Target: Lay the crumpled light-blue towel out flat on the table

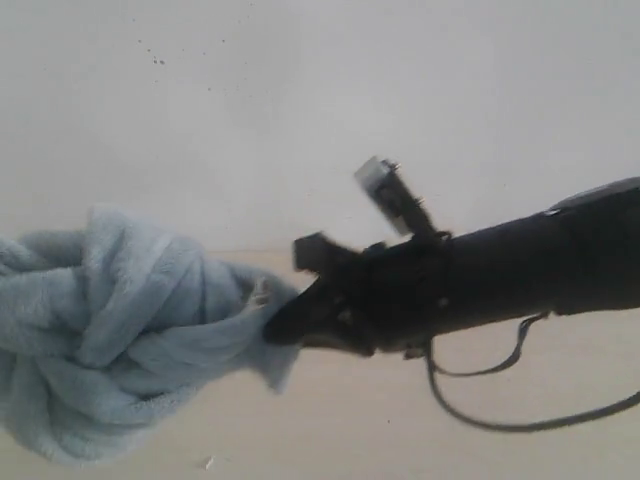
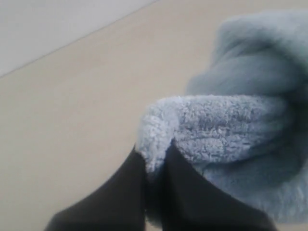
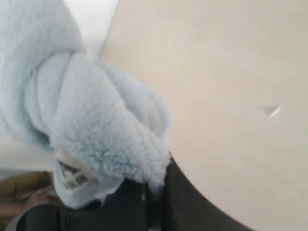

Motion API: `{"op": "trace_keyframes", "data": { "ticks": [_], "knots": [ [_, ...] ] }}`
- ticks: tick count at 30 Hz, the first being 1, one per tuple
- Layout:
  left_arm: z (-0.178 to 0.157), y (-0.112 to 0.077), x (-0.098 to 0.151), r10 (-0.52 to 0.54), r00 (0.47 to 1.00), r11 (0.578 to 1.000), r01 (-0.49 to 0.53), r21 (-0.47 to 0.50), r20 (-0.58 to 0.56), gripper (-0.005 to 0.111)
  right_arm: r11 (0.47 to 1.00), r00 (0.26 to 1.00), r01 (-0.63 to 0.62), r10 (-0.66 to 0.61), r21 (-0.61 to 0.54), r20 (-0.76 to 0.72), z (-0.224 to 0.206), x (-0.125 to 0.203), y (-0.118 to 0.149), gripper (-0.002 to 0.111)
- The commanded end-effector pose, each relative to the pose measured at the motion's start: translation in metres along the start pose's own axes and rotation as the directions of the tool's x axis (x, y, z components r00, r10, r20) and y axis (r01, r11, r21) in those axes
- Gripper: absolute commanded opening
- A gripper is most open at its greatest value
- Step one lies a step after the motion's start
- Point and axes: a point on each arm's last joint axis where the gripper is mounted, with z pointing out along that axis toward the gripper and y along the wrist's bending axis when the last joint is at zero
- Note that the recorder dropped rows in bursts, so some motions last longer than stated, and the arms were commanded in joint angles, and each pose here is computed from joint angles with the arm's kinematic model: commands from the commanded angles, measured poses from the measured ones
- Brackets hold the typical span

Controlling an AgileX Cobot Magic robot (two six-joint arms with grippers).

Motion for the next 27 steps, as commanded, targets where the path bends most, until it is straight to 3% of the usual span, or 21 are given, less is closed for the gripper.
{"op": "trace_keyframes", "data": {
  "ticks": [1, 5, 7, 10, 16, 23, 27],
  "knots": [
    [0.011, 0.005, 0.011, -0.005, 1.0, 0.995, 0.005, -0.097, 0.005, 0.004, 0.99, 0.994, 0.013, -0.028, 0.142, 0.105, -0.067, -0.025, -0.029, 0.0],
    [0.029, -0.005, 0.028, 0.002, 1.0, 0.998, -0.002, -0.061, 0.007, 0.004, 0.942, 0.998, 0.034, -0.05, 0.333, 0.04, -0.125, -0.021, -0.056, 0.0],
    [0.034, -0.006, 0.034, -0.001, 1.0, 0.997, 0.002, -0.073, 0.008, 0.004, 0.895, 0.991, -0.064, 0.006, 0.442, 0.132, -0.153, -0.022, -0.069, 0.0],
    [0.036, 0.001, 0.04, -0.022, 1.0, 0.987, 0.02, -0.162, -0.016, 0.004, 0.854, 0.967, -0.13, -0.002, 0.505, 0.253, -0.185, -0.022, -0.075, 0.0],
    [0.03, 0.029, 0.041, -0.037, 0.999, 0.912, 0.027, -0.409, -0.017, 0.004, 0.792, 0.943, -0.193, -0.013, 0.58, 0.332, -0.22, -0.019, -0.087, 0.0],
    [0.022, 0.044, 0.041, -0.022, 1.0, 0.825, 0.013, -0.565, -0.009, 0.004, 0.636, 0.936, -0.261, -0.016, 0.726, 0.351, -0.242, -0.013, -0.104, 0.0],
    [0.018, 0.049, 0.037, -0.008, 0.999, 0.784, 0.026, -0.62, 0.032, 0.004, 0.593, 0.941, -0.248, -0.04, 0.766, 0.336, -0.246, -0.012, -0.107, 0.0]
  ]
}}
